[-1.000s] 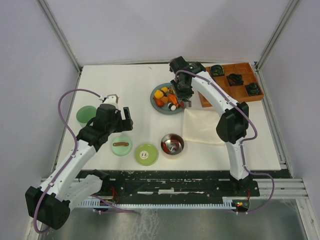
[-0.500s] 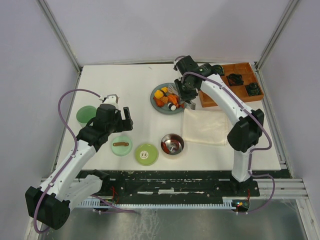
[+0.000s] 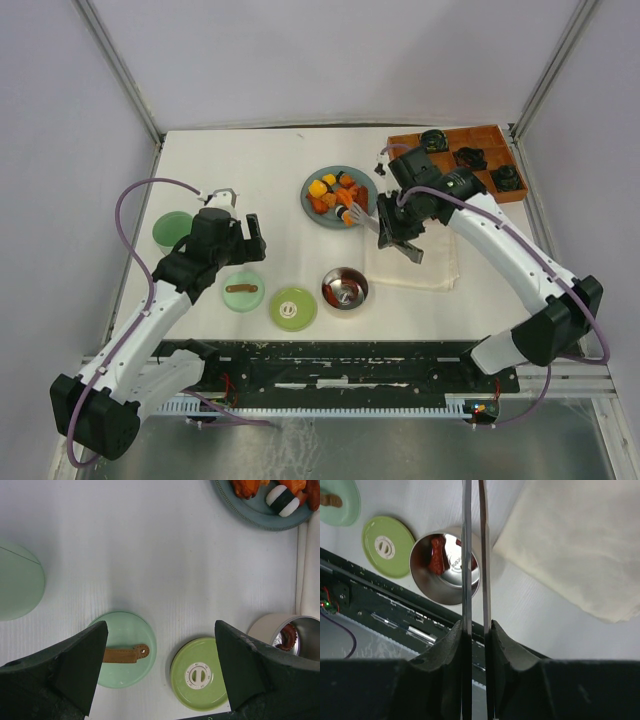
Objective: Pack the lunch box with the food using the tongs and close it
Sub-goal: Place the fake food in the packing box.
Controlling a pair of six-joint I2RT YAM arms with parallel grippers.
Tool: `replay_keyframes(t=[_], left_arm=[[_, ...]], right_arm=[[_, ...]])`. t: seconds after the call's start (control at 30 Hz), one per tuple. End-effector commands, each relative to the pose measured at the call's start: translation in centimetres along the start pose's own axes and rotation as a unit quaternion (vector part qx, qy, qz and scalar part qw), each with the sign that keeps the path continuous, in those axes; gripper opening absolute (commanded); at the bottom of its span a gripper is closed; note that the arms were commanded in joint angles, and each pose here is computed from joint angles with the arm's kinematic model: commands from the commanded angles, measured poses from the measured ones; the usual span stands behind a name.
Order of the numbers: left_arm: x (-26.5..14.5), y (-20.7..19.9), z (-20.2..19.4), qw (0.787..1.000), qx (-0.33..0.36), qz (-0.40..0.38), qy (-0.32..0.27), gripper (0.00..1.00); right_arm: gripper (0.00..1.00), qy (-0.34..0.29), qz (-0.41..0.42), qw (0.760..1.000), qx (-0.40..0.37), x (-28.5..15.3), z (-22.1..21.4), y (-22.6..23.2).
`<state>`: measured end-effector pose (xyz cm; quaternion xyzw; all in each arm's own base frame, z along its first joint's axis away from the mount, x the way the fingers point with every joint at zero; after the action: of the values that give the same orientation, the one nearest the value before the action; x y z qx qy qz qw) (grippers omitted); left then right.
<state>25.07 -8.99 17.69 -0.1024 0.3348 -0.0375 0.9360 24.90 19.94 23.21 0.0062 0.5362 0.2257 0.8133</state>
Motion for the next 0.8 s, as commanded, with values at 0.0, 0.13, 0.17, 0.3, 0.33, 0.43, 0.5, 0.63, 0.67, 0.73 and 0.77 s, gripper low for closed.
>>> replay_keyframes(t=[0.0, 0.13, 0.17, 0.3, 0.33, 0.43, 0.5, 0.63, 0.67, 0.73, 0.77], left_arm=[[-0.5, -0.2, 1.9, 0.999, 0.008, -0.004, -0.033, 0.93], [-0.4, -0.3, 1.9, 0.999, 0.009, -0.005, -0.031, 0.93], [-0.4, -0.3, 1.9, 0.999, 0.009, -0.005, -0.031, 0.93], [-0.5, -0.2, 1.9, 0.999, 0.007, -0.004, -0.033, 0.93], [-0.5, -0.2, 1.9, 0.999, 0.007, -0.004, -0.033, 0.93], [-0.6, -0.2, 1.9, 0.999, 0.007, -0.004, -0.033, 0.93], [-0.6, -0.2, 1.9, 0.999, 0.007, -0.005, -0.033, 0.93], [-0.6, -0.2, 1.9, 0.999, 0.007, -0.004, -0.033, 0.93], [-0.6, -0.2, 1.9, 0.999, 0.006, -0.004, -0.034, 0.93], [-0.5, -0.2, 1.9, 0.999, 0.007, -0.002, -0.033, 0.93], [-0.5, -0.2, 1.9, 0.999, 0.007, -0.003, -0.033, 0.93]], right_arm=[[0.26, 0.01, 0.042, 0.999, 0.001, -1.4, -2.9, 1.7], [0.26, 0.027, 0.054, 0.998, 0.0, -1.8, -5.7, 2.6], [0.26, 0.031, 0.058, 0.998, 0.0, -1.9, -6.3, 2.8], [0.26, 0.045, 0.074, 0.996, 0.002, -2.1, -8.6, 3.6], [0.26, 0.055, 0.076, 0.996, 0.0, -1.9, -9.3, 3.7], [0.26, 0.067, 0.075, 0.995, 0.001, -1.3, -10.2, 3.8], [0.26, 0.076, 0.077, 0.994, 0.002, -0.6, -10.6, 3.9], [0.26, 0.086, 0.075, 0.993, -0.001, 1.0, -10.6, 4.3], [0.26, 0.089, 0.075, 0.993, -0.001, 1.4, -10.5, 4.5], [0.26, 0.09, 0.079, 0.993, -0.003, 2.2, -10.2, 4.9], [0.26, 0.091, 0.08, 0.993, -0.004, 2.4, -10.1, 5.1]])
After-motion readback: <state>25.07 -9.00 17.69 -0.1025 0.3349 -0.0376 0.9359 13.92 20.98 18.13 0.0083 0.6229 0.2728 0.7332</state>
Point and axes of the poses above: each gripper's point midway between its finger pads, its own x axis out along the fingers, its own y axis along the line the jaws close on, z = x × y, the point moved 2 cm from there along -x, back along the fingers, and after that the axes turned 2 degrees about -x, right-handed, at the moved point
